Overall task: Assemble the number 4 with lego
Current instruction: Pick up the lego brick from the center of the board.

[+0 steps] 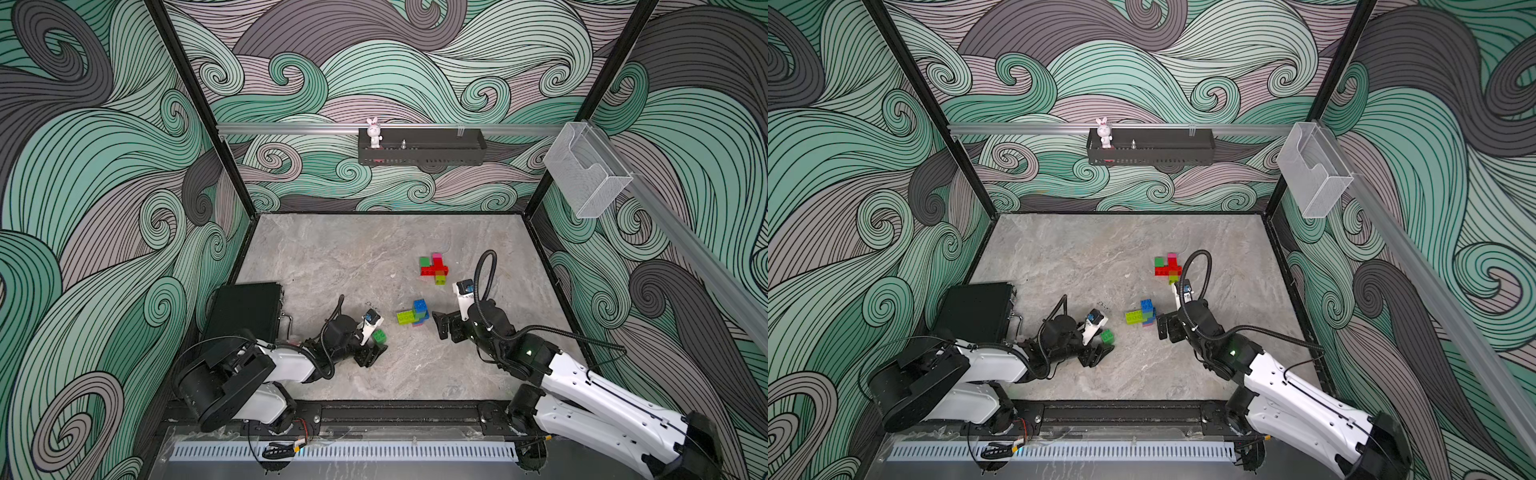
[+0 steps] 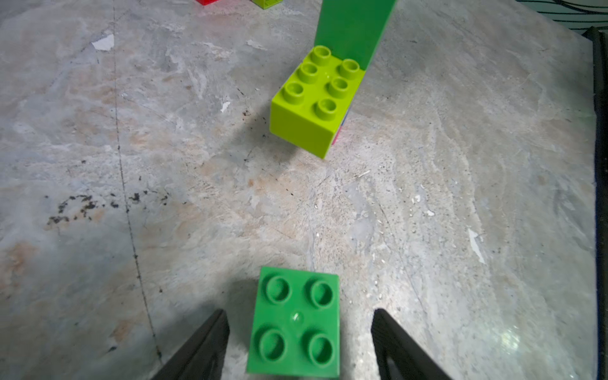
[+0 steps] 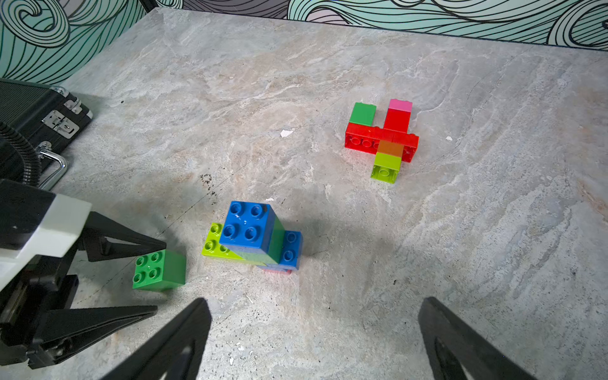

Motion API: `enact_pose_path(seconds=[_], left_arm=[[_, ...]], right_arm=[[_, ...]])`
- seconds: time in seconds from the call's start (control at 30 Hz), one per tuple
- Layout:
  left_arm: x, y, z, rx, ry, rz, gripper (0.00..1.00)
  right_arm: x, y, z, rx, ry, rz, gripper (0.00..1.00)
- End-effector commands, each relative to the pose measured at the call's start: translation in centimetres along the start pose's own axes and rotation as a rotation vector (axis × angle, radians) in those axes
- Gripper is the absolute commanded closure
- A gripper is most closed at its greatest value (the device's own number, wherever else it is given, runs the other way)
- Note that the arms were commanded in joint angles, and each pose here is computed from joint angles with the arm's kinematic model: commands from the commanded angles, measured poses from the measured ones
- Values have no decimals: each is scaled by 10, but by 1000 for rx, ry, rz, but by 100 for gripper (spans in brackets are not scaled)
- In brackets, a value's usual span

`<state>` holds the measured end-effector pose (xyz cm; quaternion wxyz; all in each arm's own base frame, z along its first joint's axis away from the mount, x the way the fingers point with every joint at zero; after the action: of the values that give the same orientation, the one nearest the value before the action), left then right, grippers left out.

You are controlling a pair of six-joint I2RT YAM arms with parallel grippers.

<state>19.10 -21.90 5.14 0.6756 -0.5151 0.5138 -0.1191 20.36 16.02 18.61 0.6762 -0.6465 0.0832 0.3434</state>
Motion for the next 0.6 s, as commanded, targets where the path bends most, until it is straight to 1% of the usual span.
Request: enact_pose_path(seconds=[0.0,0.03,0.17,0.43,0.57], left_arm=[[-1,-17,0,57,-16,-107,31],[2,-11,1,57,-15,-93,32],[4,-9,-1,67,-3,-98,35],[7,-9,-1,79,3,-110,45],[8,-8,-3,80,15,-102,48]], right_arm=[[-3,-17,5,-5,-11,-47,0],[-3,-19,5,-6,-9,-50,0],[-2,-22,6,-14,-6,-54,0],[-2,-21,6,-13,-7,-52,0],[-2,-20,5,-7,-5,-52,1]])
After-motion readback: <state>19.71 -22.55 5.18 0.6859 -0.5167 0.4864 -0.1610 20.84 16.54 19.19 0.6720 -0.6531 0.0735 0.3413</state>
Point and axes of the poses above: each gripper's point midway between its finger pads, its own x axis out along the fingers, its own z axis along the line the jaws close on, y = z × x, the point moved 4 cm from there along -x, back along the fingers, and after that the axes turned 5 degrees about x, right-handed, at the moved point
